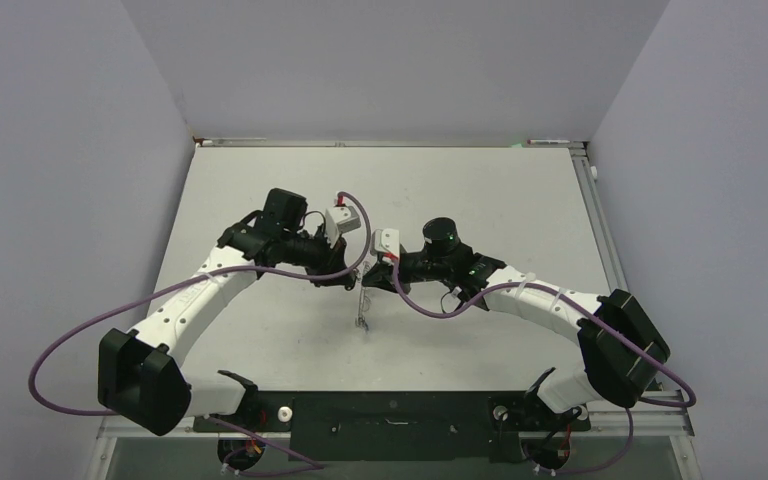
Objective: Remove the keys from the keyring
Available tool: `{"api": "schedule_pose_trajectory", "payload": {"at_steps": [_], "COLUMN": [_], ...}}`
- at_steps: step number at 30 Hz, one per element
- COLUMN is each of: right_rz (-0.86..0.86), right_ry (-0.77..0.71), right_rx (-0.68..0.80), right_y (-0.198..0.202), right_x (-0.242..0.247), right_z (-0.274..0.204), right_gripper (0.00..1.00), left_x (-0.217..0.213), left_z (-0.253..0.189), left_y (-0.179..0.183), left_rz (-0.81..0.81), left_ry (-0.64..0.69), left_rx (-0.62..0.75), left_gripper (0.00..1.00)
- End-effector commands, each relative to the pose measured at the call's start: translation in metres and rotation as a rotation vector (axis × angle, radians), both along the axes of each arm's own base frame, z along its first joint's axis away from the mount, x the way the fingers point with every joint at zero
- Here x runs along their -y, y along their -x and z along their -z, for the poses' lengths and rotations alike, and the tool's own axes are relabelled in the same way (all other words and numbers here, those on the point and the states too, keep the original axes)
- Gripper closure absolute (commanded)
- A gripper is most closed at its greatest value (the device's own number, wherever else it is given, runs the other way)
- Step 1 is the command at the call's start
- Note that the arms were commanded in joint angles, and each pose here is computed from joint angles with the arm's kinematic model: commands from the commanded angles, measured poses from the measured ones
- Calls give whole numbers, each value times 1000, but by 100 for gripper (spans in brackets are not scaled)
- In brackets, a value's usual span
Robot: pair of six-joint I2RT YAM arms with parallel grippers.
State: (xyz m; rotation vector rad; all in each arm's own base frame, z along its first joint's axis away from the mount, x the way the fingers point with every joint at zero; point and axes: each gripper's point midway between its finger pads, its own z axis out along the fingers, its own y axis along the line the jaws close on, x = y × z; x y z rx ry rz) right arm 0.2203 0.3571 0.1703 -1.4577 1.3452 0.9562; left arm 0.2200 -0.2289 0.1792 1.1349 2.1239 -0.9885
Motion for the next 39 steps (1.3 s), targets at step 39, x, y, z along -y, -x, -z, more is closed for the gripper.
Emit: {"api": "schedule_pose_trajectory", "payload": {"at_steps": [39], "right_rz": [237], "right_ry": [-185], "right_rx": [-183], "right_y": [-32], "right_x": [-16], "right_z": [-34], "right_gripper": [95], "left_x": [-4], "left_z": [29], "left_y": [12], "left_rz": [-59], "left_ry": [-17], "left_rx": [-114], "left_gripper": [100]}}
